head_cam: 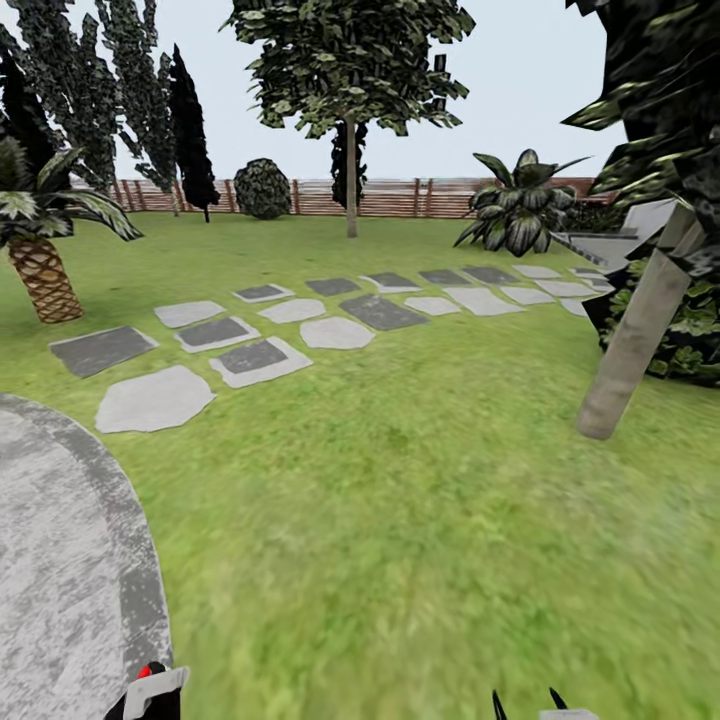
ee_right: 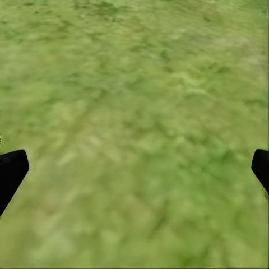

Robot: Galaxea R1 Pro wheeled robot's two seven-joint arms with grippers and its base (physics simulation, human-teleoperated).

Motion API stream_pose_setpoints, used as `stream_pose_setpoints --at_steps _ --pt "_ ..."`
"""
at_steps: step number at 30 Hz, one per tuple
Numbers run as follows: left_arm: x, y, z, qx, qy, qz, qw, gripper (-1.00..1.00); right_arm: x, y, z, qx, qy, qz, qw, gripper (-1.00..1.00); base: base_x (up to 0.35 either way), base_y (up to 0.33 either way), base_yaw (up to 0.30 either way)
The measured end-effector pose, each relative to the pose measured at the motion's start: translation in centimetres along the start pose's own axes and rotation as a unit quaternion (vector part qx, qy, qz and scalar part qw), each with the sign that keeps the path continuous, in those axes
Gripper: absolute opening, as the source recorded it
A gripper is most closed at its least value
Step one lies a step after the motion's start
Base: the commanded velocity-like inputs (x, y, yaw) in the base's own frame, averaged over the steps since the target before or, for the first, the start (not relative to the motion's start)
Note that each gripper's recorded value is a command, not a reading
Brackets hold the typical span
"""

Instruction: In the garden, pick up the pesticide atomizer on the floor and spray pesticide onto both trees until each tree trunk is fully covered.

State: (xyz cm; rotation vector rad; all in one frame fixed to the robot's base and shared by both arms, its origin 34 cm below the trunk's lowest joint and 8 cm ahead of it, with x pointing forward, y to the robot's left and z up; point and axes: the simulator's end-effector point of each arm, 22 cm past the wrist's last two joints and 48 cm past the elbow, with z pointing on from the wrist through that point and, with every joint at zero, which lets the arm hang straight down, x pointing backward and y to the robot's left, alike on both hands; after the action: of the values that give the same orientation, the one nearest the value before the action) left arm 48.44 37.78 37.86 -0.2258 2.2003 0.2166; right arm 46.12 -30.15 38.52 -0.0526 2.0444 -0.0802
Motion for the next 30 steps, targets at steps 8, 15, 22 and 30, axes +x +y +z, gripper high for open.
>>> stream_pose_setpoints --at_steps 8,15,22,30 --pt "-0.2 0.0 0.0 -0.001 -0.002 -0.001 1.0000 -1.00 0.5 0.2 -2.1 -0.001 -0.031 0.003 0.9995 1.00 0.286 -0.198 0.066" --pt "-0.2 0.2 0.0 -0.003 -0.002 -0.004 1.0000 -1.00 0.6 0.2 -2.2 0.000 -0.030 0.003 0.9995 1.00 0.291 -0.186 0.002" --pt "-0.2 0.2 0.0 -0.004 -0.002 -0.006 1.0000 -1.00 1.1 0.4 -2.4 -0.004 -0.024 0.002 0.9997 1.00 0.329 -0.083 0.000" --pt "-0.1 0.2 0.0 -0.004 -0.001 -0.007 1.0000 -1.00 4.5 0.9 -4.3 -0.008 0.022 0.005 0.9997 1.00 0.340 -0.006 0.000"
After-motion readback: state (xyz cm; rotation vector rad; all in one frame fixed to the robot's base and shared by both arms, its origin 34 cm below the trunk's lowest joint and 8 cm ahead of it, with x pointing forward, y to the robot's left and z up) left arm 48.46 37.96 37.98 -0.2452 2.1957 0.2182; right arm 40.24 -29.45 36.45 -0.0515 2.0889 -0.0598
